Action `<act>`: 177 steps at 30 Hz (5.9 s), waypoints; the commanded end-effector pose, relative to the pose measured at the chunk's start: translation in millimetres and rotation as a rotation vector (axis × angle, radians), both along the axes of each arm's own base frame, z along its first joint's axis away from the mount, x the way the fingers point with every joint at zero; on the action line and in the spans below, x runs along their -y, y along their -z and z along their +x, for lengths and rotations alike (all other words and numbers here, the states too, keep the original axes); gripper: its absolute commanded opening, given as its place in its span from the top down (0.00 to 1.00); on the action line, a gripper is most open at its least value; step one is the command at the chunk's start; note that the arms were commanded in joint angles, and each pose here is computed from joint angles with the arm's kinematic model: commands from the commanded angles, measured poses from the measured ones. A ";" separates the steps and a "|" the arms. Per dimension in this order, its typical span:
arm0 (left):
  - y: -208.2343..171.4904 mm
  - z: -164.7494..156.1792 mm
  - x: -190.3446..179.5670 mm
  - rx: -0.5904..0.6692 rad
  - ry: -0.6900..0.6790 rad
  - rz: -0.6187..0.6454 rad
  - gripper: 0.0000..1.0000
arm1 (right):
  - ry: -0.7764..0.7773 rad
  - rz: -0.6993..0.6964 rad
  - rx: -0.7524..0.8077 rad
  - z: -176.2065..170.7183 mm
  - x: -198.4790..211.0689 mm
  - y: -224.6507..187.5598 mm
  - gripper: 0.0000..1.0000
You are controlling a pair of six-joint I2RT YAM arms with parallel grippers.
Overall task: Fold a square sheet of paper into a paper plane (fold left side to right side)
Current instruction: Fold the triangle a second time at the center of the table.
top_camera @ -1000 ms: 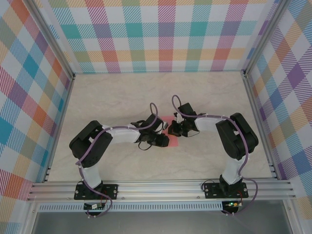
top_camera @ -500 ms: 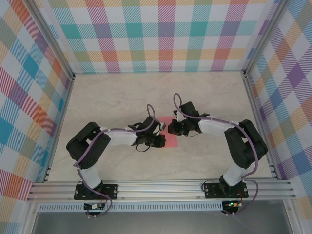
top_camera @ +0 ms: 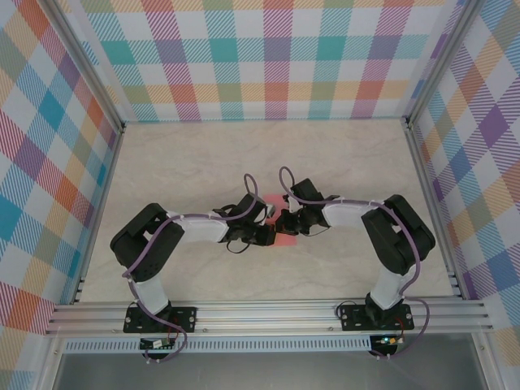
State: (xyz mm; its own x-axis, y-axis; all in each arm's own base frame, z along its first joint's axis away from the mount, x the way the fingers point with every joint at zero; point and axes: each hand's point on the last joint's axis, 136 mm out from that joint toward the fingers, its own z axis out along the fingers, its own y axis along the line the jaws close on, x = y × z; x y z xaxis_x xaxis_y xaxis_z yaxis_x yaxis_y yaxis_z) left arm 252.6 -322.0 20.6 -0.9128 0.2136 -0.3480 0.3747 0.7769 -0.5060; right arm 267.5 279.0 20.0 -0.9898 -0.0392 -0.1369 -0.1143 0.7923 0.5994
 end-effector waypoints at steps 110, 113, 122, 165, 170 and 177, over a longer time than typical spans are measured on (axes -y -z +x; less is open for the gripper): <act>16.0 -15.1 -21.9 -0.071 -0.024 0.087 1.00 | 0.201 -0.086 0.141 72.5 82.0 18.4 0.96; 15.6 -14.8 -21.2 -0.072 -0.025 0.083 1.00 | 0.198 -0.086 0.159 77.4 85.1 9.3 0.96; 16.3 -15.9 -23.0 -0.073 -0.029 0.084 1.00 | 0.188 -0.030 0.213 76.0 81.2 -28.7 0.96; 18.9 -41.7 -38.3 -0.096 -0.007 0.073 1.00 | 0.096 -0.115 0.014 33.0 35.7 23.7 0.95; 13.2 -49.6 -30.2 -0.074 0.051 0.057 1.00 | 0.093 -0.115 0.015 33.1 35.2 23.2 0.95; 7.0 -45.3 -31.1 -0.052 0.032 0.066 1.00 | 0.080 -0.066 0.035 35.9 27.6 10.3 0.94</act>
State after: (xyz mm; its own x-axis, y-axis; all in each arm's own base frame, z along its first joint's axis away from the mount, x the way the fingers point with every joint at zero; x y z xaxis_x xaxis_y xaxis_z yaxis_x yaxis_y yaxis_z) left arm 230.3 -302.8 20.6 -0.9131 0.2124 -0.3481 0.3726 0.7817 -0.5002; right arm 305.1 259.0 16.3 -0.9825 0.0341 -0.1830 -0.0794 0.8122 0.5779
